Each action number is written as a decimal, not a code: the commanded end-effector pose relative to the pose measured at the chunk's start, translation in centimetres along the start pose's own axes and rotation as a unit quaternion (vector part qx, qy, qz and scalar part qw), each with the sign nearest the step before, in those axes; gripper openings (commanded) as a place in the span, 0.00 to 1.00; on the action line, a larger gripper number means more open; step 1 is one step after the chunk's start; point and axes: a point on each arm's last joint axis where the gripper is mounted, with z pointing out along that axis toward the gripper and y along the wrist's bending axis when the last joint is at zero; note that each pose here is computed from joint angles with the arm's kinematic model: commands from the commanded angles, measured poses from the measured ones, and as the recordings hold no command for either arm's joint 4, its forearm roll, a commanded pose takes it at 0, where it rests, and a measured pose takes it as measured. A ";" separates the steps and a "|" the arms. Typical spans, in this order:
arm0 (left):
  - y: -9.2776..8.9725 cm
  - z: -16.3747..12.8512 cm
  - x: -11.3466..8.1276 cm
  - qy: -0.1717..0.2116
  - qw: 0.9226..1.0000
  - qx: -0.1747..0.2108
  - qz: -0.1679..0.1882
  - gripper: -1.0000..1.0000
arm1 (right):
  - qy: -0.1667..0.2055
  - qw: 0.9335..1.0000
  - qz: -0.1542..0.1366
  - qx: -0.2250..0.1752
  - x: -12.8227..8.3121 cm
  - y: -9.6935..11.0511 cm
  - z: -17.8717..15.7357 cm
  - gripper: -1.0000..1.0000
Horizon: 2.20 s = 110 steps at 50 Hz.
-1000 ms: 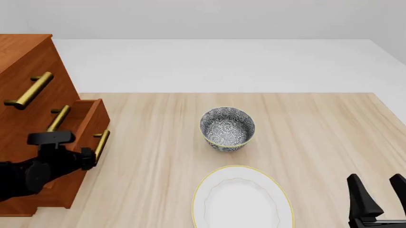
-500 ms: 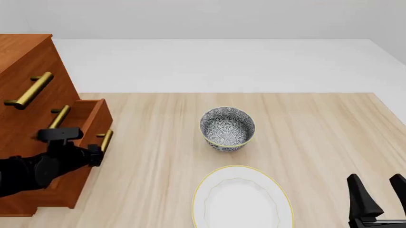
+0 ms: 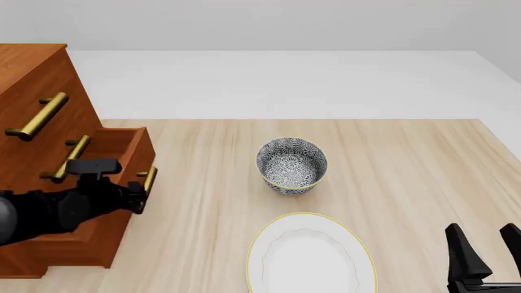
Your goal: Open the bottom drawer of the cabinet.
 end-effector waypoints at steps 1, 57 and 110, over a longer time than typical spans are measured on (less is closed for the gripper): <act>-1.2 3.4 3.5 0.092 0.995 0.015 0.025 1.00 | 0.000 1.000 0.000 0.000 0.0 0.0 0.0 1.00; -8.0 6.6 6.2 0.153 0.981 0.078 0.090 1.00 | 0.000 1.000 0.000 0.000 0.0 0.0 0.0 1.00; -10.2 -0.6 1.2 0.064 0.987 0.121 0.081 1.00 | 0.000 1.000 0.000 0.000 0.0 0.0 0.0 1.00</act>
